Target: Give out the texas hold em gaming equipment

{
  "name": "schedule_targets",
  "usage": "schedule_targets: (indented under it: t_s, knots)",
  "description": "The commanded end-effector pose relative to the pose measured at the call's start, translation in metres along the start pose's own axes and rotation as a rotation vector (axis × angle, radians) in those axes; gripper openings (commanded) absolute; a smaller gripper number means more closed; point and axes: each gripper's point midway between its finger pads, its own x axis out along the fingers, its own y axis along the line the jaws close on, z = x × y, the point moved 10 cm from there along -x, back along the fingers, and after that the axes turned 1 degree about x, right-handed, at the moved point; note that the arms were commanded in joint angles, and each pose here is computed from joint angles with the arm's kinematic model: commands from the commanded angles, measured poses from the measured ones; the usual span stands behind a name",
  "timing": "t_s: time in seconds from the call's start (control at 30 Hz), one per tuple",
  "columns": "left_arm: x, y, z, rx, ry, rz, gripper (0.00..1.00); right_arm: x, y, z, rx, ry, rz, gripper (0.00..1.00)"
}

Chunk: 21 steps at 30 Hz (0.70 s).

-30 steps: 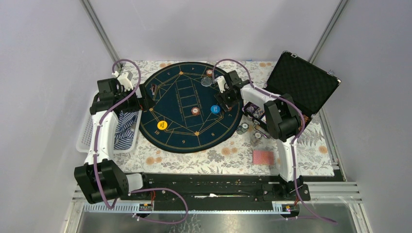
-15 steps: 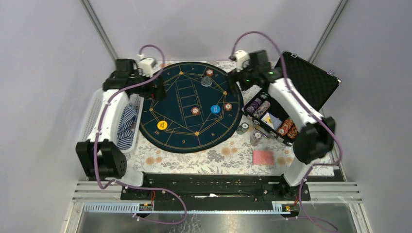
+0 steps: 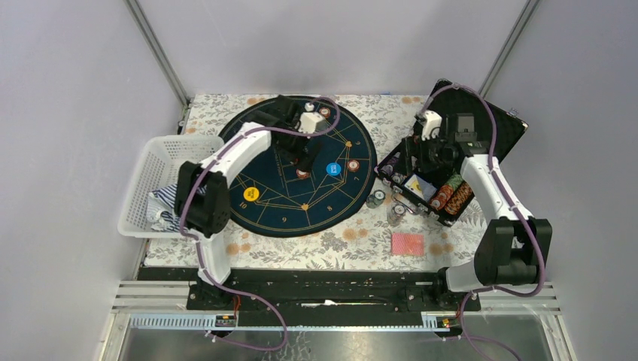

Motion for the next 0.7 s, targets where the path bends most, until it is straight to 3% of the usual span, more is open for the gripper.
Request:
schedule_targets:
  t_s: [0.0, 0.23, 0.67]
  knots:
    - [0.021, -0.002, 0.014, 0.075, 0.008, 0.060, 0.94, -0.016, 0.010, 0.003, -0.004, -0.112, 0.061, 1.00]
    - [0.059, -0.002, 0.006, 0.086, 0.086, 0.114, 0.84, -0.021, 0.006, 0.000, 0.031, -0.119, 0.062, 1.00]
    - [0.091, 0.007, -0.003, 0.065, 0.117, 0.151, 0.71, -0.015, 0.005, -0.003, 0.048, -0.097, 0.090, 1.00]
